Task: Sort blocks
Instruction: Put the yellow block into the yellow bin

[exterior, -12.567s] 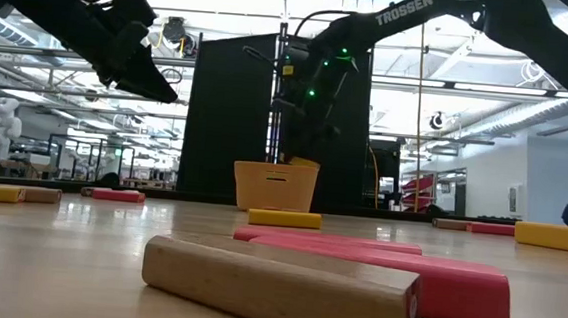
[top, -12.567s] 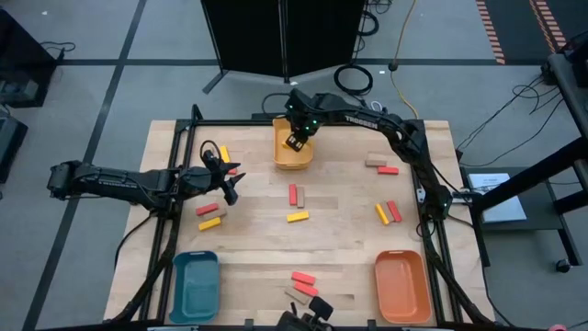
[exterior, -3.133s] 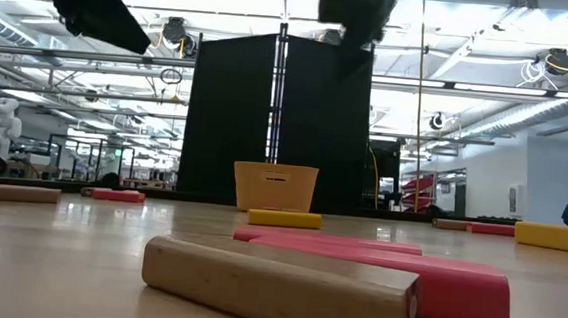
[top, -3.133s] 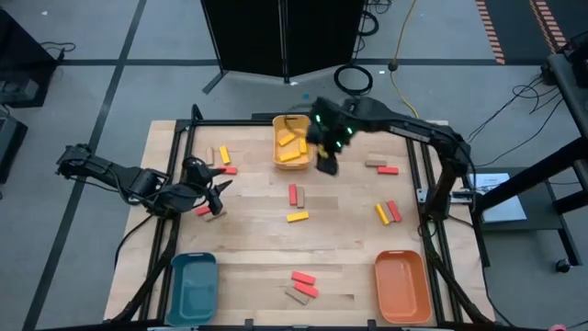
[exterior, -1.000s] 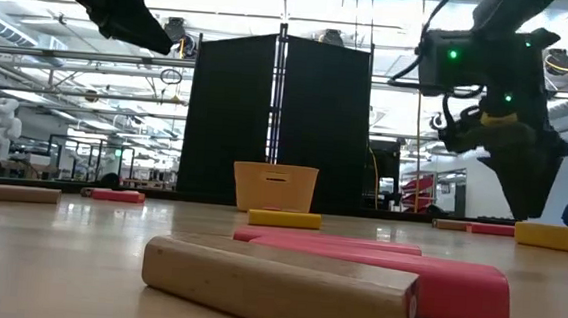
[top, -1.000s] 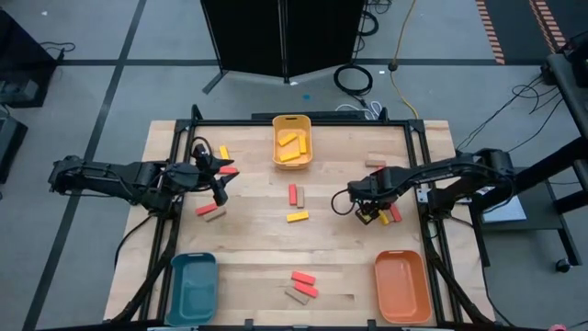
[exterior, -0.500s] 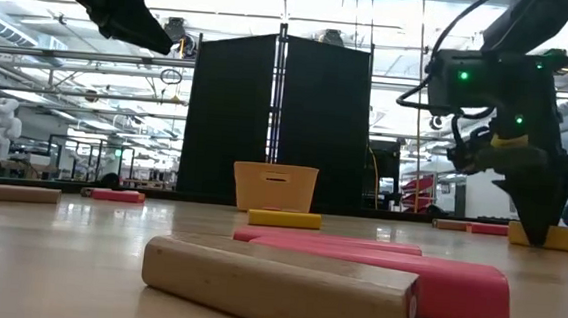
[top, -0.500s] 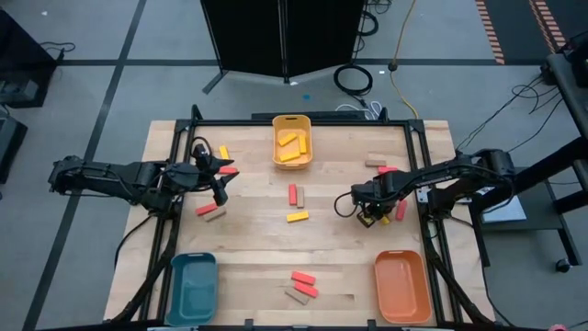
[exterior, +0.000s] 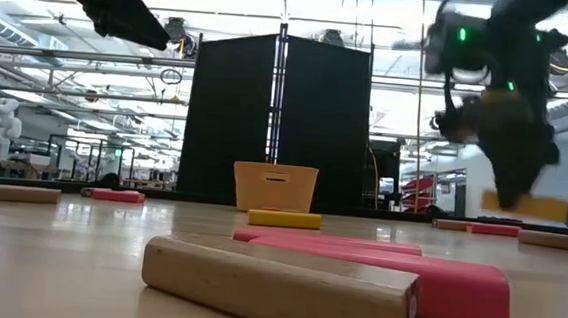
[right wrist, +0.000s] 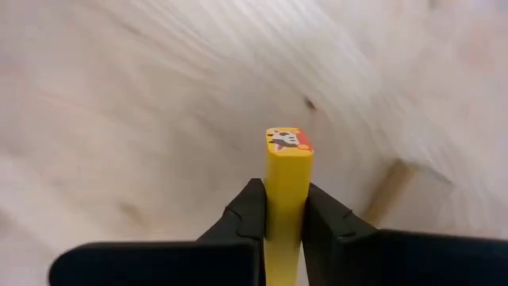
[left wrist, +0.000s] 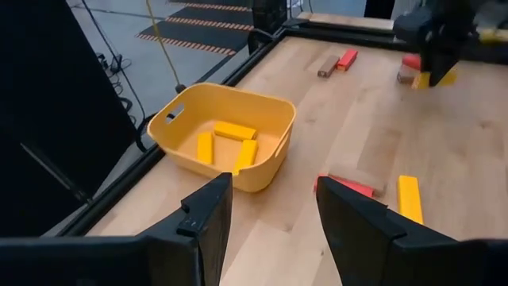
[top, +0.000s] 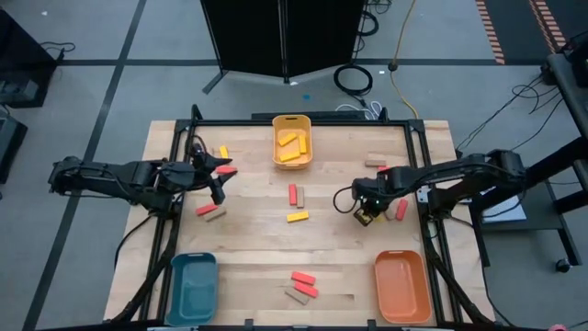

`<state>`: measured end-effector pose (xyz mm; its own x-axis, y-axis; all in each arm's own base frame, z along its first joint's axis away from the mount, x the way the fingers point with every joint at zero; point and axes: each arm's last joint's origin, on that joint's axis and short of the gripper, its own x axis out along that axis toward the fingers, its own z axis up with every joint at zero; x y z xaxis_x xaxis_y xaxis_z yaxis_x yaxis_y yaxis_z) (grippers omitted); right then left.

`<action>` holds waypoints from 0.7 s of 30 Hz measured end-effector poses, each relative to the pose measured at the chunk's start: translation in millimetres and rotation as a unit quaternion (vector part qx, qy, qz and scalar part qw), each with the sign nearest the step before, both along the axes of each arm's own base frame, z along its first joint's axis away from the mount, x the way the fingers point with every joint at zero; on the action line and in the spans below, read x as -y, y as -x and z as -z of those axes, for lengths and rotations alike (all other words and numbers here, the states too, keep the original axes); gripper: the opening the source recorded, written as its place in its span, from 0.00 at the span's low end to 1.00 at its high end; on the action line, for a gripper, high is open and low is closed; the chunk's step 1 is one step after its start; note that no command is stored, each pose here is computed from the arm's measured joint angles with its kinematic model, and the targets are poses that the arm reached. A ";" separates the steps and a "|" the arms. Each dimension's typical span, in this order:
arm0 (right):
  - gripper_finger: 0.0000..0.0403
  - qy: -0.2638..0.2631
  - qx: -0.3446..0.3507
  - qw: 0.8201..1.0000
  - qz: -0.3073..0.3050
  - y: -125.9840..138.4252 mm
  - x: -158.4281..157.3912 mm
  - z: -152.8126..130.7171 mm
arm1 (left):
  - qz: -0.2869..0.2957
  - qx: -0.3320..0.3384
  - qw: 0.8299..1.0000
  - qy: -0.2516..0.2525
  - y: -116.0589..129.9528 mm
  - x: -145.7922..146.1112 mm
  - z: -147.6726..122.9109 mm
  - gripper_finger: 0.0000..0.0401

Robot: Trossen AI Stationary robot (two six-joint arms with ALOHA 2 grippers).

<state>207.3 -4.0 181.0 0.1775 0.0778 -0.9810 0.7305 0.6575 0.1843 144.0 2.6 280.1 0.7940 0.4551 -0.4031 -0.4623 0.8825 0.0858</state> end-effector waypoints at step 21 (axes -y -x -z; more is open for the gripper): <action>0.06 0.214 0.294 0.923 -0.127 -103.6 108.3 -106.8 | -0.283 0.142 0.948 0.030 25.3 -29.9 52.8 0.45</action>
